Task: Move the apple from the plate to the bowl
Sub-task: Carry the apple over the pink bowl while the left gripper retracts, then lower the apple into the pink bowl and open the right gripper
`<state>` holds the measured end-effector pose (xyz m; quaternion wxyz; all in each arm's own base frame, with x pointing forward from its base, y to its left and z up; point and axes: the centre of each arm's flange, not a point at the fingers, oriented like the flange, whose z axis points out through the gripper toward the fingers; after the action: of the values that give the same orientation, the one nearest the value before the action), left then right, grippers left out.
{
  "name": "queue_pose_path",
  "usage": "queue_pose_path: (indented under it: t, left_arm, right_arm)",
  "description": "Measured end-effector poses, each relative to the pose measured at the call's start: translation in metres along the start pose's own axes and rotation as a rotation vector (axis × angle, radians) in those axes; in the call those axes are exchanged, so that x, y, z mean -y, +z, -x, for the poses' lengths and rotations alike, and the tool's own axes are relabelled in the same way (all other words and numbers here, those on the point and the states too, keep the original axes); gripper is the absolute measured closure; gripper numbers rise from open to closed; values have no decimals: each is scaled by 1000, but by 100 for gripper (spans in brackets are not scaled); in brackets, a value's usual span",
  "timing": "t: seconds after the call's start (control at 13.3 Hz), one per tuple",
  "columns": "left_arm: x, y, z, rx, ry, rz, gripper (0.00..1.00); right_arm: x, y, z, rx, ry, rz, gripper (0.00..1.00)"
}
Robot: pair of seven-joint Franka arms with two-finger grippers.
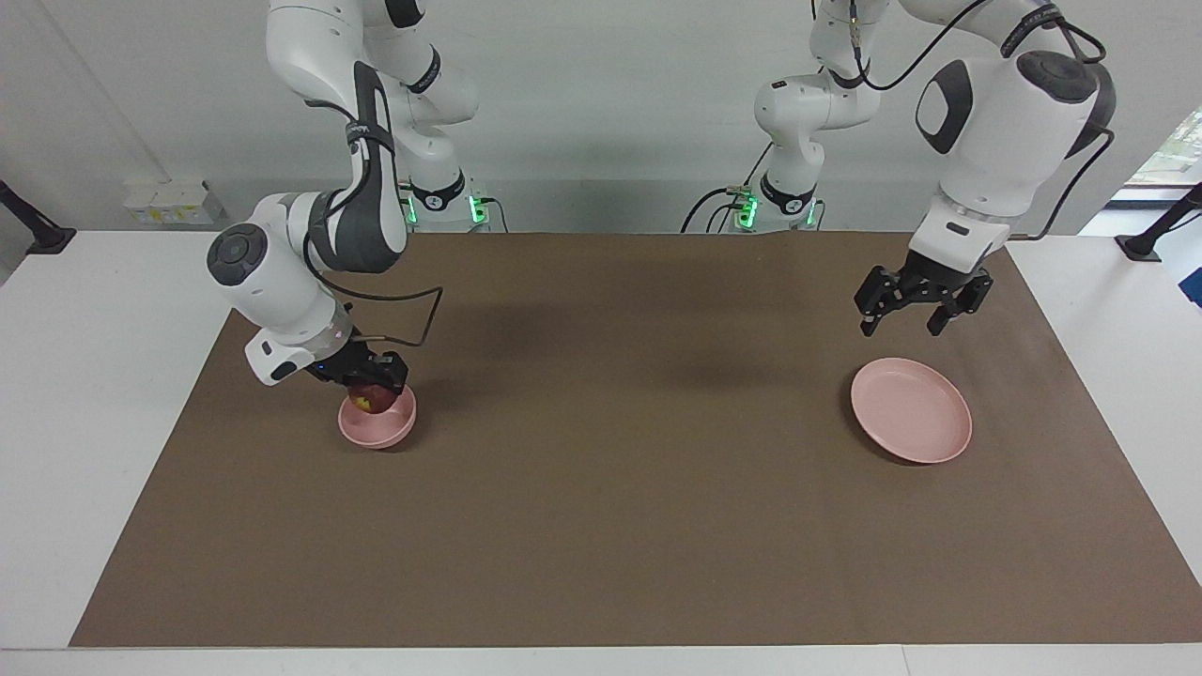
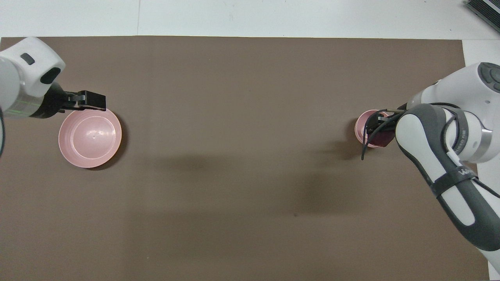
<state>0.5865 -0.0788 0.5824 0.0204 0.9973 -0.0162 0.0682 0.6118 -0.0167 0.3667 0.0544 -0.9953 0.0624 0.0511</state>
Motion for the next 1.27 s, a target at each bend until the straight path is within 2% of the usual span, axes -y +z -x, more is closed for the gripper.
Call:
queue_pose_path:
  t: [0.22,0.53,0.9,1.27]
  left_arm:
    - [22,-52,3,34,-19,-17,0]
    - [37,-105,24,91,29,-22,0]
    - [38,-119,43,146,30,-23,0]
    - [46,-136,52,122,14,-24,0]
  right_arm:
    - [-7,12,-4,0,8,3,24]
    - [-7,22,-7,4,9,6,26]
    - [-6,33,-9,15,8,9,26]
    - [-5,32,-14,-14,12,9,26]
